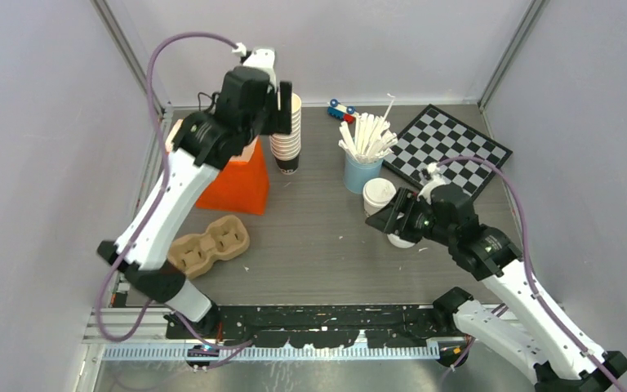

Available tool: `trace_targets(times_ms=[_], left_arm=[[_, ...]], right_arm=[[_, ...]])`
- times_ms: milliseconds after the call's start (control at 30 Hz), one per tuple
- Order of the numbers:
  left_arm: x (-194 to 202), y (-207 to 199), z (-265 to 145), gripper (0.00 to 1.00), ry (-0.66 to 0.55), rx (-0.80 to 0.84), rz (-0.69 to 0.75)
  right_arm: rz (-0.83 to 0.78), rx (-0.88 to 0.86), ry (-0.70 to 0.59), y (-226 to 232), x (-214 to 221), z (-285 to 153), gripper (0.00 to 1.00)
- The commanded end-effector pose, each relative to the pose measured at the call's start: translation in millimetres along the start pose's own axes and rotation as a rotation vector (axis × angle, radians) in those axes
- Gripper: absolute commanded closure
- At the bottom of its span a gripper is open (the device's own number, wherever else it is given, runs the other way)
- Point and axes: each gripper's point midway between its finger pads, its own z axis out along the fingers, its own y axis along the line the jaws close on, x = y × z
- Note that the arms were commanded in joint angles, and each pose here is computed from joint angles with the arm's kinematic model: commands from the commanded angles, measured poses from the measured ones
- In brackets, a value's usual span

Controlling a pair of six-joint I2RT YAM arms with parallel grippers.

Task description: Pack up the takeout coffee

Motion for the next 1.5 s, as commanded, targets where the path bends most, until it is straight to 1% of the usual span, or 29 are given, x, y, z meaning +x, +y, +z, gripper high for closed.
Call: trace_targets(times_ms=[0,100,167,267,400,567,767,1033,1367,1467], left_arm=[[-39,25,32,0.36,-0.033,-0.059,-0.076],[-47,40,58,0.38,-0.025,-0.086,-0.116],[-49,51,75,0.41,-0.013,-0.086,-0.15],[-54,54,98,0.46,-0.015,-0.028,-0.179],[-47,60,126,0.53,-0.001,-0.016,-0.192],[-34,75,148,0.58,0.033,-0.039,-0.217],[-28,66,163,0.64,0.044,0.029,-0.208],[-11,68,177,0.71,0.091,0.01,-0.196],[-3,72,189,0.72,0.108,-0.007,-0.172],[-2,70,192,0.78,0.109,0.004,-0.173]], right_arm=[[-0.047,0.078,0.007,-20,23,14,0.33],[-0.069,0.08,0.03,-24,38,20,0.34],[-0.092,0.097,0.002,-27,37,18,0.34],[-0.112,0.074,-0.026,-23,33,11,0.34],[-0.135,0.084,-0.039,-19,26,3,0.34],[-0.154,0.098,-0.015,-18,26,3,0.34],[-0.155,0.111,-0.032,-25,27,4,0.34],[-0.163,0.112,-0.017,-24,28,4,0.34],[-0.173,0.114,-0.022,-23,26,3,0.34],[-0.179,0.115,-0.021,-22,25,4,0.34]])
